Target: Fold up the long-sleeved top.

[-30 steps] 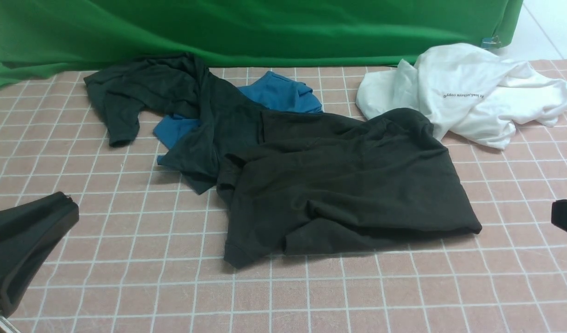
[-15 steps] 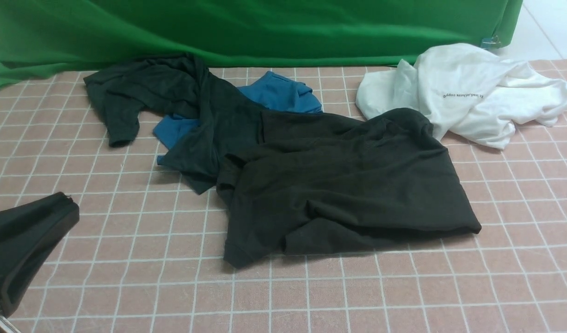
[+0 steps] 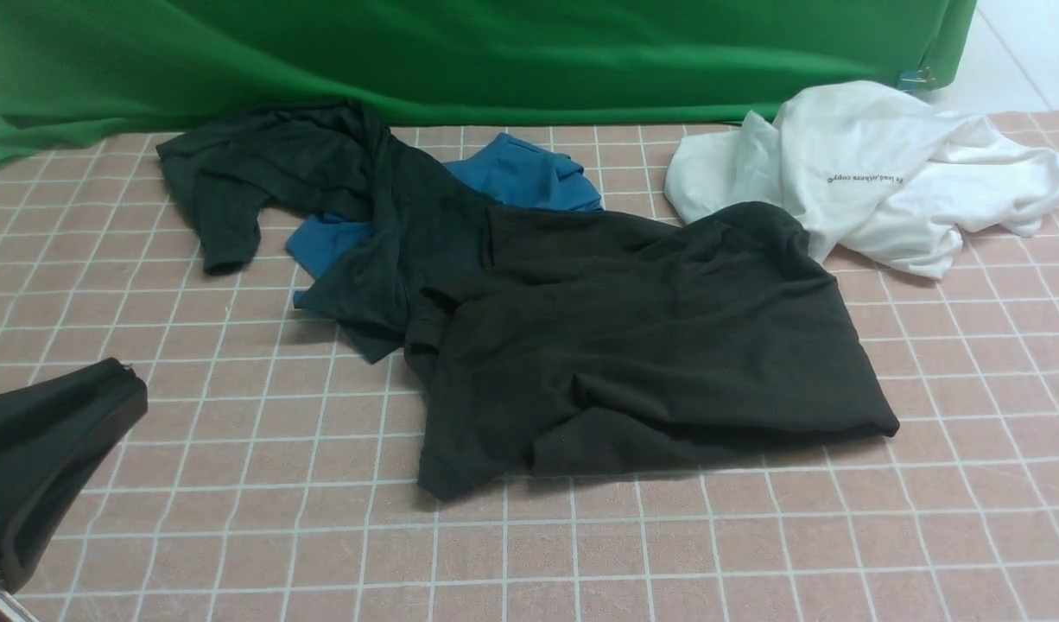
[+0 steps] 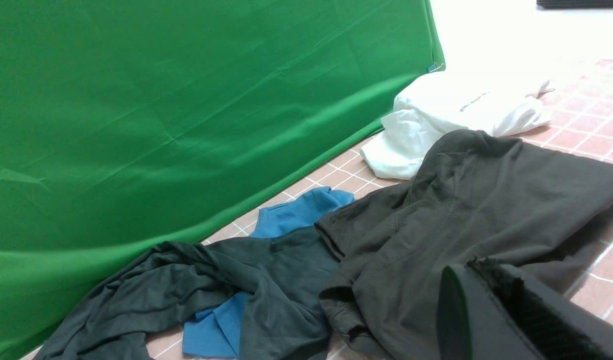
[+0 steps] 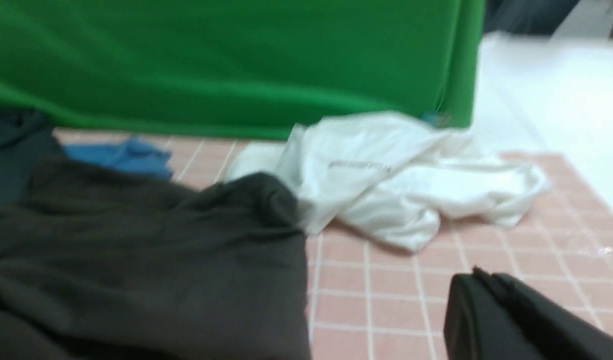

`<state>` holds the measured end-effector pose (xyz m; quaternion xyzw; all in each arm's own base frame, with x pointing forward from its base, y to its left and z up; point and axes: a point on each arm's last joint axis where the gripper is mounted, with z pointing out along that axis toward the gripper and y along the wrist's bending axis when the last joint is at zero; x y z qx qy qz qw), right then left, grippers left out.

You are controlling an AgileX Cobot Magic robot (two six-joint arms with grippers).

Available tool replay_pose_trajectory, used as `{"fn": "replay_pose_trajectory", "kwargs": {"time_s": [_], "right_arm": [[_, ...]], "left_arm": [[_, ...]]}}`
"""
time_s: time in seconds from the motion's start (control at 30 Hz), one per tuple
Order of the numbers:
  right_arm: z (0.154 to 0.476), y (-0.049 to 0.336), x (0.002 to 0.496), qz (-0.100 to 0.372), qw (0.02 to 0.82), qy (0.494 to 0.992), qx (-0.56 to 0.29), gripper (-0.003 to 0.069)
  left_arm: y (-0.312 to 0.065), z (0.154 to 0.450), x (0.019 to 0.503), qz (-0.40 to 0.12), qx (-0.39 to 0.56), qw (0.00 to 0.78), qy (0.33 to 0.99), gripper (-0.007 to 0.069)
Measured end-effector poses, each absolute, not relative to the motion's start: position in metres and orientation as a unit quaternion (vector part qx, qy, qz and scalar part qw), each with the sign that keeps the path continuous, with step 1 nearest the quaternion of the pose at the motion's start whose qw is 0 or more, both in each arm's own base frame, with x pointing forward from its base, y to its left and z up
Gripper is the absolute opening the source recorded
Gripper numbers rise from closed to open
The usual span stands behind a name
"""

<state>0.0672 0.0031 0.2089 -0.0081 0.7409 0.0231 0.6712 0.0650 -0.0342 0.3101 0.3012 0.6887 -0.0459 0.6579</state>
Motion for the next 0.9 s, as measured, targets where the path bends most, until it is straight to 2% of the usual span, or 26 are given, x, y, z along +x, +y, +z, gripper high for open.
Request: {"fn": "replay_pose_trajectory", "kwargs": {"time_s": [0.17,0.37,0.9], "right_arm": [[0.202,0.003,0.057,0.021,0.695,0.718,-0.011,0.0027],[0.189,0.003,0.056,0.018,0.648,0.761,-0.019,0.0027],[0.189,0.003,0.055,0.018,0.645,0.764,-0.018,0.0046]], "left_arm": [[-0.034,0.31,0.065,-0.046,0.301,0.658,0.689,0.0018],[-0.034,0.31,0.065,-0.046,0.301,0.658,0.689,0.0018],[-0.034,0.31,0.065,-0.046,0.301,0.658,0.689,0.0018]]}}
